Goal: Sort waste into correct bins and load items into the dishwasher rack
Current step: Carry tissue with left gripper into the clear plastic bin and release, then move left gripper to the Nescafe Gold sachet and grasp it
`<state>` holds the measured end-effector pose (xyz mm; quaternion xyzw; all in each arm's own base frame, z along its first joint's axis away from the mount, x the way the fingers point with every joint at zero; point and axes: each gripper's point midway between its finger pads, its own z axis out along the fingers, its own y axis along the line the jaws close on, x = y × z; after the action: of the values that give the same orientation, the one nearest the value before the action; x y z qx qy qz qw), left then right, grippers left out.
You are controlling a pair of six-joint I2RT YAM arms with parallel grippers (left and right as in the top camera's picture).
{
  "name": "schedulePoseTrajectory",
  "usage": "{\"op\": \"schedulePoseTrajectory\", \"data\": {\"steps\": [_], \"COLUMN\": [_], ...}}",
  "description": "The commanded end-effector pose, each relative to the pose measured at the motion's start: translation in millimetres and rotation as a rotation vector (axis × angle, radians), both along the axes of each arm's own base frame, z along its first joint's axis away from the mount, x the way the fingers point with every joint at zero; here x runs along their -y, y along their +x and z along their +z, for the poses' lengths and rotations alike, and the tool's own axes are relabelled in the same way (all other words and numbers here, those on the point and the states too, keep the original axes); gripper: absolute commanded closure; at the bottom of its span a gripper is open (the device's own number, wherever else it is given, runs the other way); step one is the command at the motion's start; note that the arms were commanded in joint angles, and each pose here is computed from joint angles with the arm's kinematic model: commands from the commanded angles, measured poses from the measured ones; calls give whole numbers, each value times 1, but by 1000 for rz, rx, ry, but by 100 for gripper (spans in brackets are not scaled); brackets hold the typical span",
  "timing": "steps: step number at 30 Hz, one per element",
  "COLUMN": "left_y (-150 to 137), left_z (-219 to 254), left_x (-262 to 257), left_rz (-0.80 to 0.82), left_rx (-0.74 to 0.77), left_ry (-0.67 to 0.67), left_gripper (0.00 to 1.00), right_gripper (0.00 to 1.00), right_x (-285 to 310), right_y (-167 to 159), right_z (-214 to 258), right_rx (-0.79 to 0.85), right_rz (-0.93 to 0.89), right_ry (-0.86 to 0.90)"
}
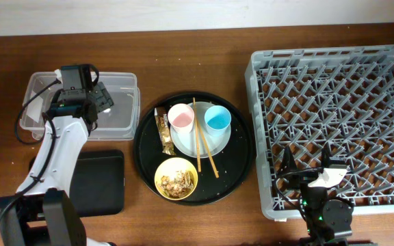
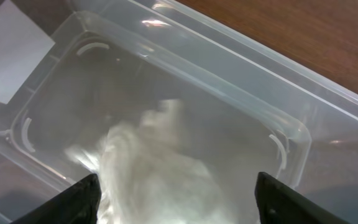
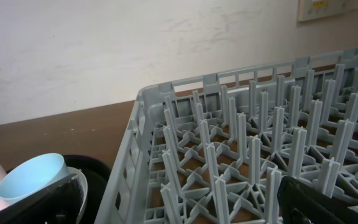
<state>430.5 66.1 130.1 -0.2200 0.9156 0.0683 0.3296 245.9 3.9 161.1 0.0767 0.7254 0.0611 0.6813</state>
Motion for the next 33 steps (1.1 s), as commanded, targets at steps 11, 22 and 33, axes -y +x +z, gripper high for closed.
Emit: {"op": "schedulePoseTrajectory", "data": {"steps": [11, 22, 33], "left_y": [-49, -104, -92], "left_z": [76, 18, -25], "left_x": [77, 148, 183], "left_rz": [-286, -365, -427], "left_rx": [52, -188, -151], "left_ry": [-277, -229, -170], "left_gripper": [54, 78, 76], "right_gripper": [1, 2, 2], "right_x": [2, 2, 2], "right_y": [0, 0, 0], "right_z": [-4, -4, -4], "right_rx": [-7, -8, -8], "right_rz": [-10, -10, -10], "right_ry": [-3, -3, -3]}}
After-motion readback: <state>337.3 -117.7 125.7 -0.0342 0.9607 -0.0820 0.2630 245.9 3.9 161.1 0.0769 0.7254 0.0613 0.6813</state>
